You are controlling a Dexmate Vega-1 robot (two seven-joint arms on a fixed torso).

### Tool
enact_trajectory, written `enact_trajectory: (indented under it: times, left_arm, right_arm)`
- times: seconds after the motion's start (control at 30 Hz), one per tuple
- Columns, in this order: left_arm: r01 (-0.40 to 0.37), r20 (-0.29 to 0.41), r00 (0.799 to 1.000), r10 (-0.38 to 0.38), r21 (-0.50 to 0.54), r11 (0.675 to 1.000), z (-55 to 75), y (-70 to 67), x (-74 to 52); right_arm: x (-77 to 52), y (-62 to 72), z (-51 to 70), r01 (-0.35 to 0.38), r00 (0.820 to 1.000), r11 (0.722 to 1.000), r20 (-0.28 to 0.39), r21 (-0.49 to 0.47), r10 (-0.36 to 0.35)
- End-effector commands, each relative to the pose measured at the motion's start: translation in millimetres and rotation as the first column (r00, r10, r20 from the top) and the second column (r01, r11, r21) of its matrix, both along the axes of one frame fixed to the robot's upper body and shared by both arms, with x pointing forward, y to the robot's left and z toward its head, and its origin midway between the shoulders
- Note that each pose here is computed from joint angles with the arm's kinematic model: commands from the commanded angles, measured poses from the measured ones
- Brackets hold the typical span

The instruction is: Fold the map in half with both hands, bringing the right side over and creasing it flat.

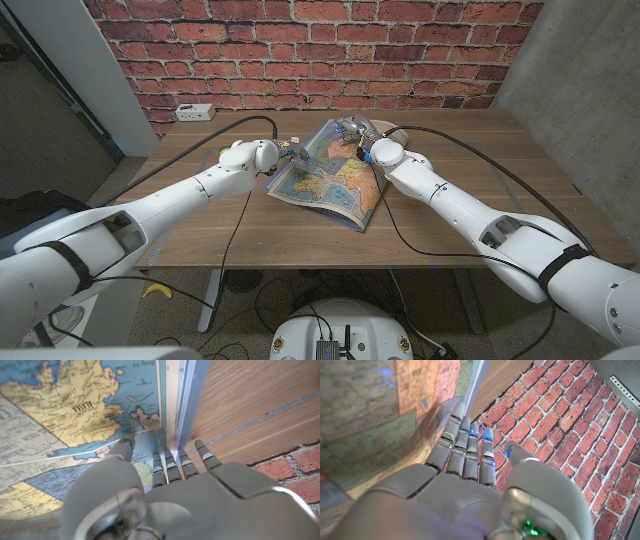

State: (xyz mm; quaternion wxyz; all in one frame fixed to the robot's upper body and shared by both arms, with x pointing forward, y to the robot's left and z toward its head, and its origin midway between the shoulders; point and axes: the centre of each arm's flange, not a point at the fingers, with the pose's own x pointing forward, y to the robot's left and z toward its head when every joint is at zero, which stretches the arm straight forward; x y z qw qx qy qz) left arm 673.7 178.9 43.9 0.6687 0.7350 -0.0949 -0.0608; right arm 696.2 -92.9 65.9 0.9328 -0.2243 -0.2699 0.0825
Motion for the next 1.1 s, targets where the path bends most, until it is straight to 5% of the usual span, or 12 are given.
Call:
enact_trajectory:
  times: [0.03, 0.4, 0.57, 0.8, 1.1]
  left_arm:
    - [-0.036, -0.003, 0.999, 0.036, 0.016, 0.999, -2.7, 2.1, -0.8]
    - [-0.056, 0.003, 0.998, 0.056, 0.011, 0.998, 0.3, 7.2, -1.0]
    - [-0.058, 0.011, 0.998, 0.058, 0.004, 0.998, 1.8, 9.6, -2.0]
    - [-0.052, 0.010, 0.999, 0.052, 0.000, 0.999, 2.5, 10.5, -1.0]
    - [-0.047, 0.009, 0.999, 0.047, -0.003, 0.999, 4.0, 10.6, 0.1]
  right_arm:
    - [-8.3, -38.5, -4.2, 0.125, 0.979, 0.969, 0.133, 0.213, -0.156]
    - [0.5, -59.7, -21.8, 0.230, 0.954, 0.930, 0.123, 0.288, -0.274]
    - [9.0, -64.2, -31.2, 0.360, 0.923, 0.924, 0.092, 0.126, -0.373]
    - [15.8, -69.7, -41.4, 0.419, 0.904, 0.908, 0.089, 0.019, -0.419]
    - [11.8, -74.0, -46.8, 0.555, 0.829, 0.821, 0.163, -0.132, -0.534]
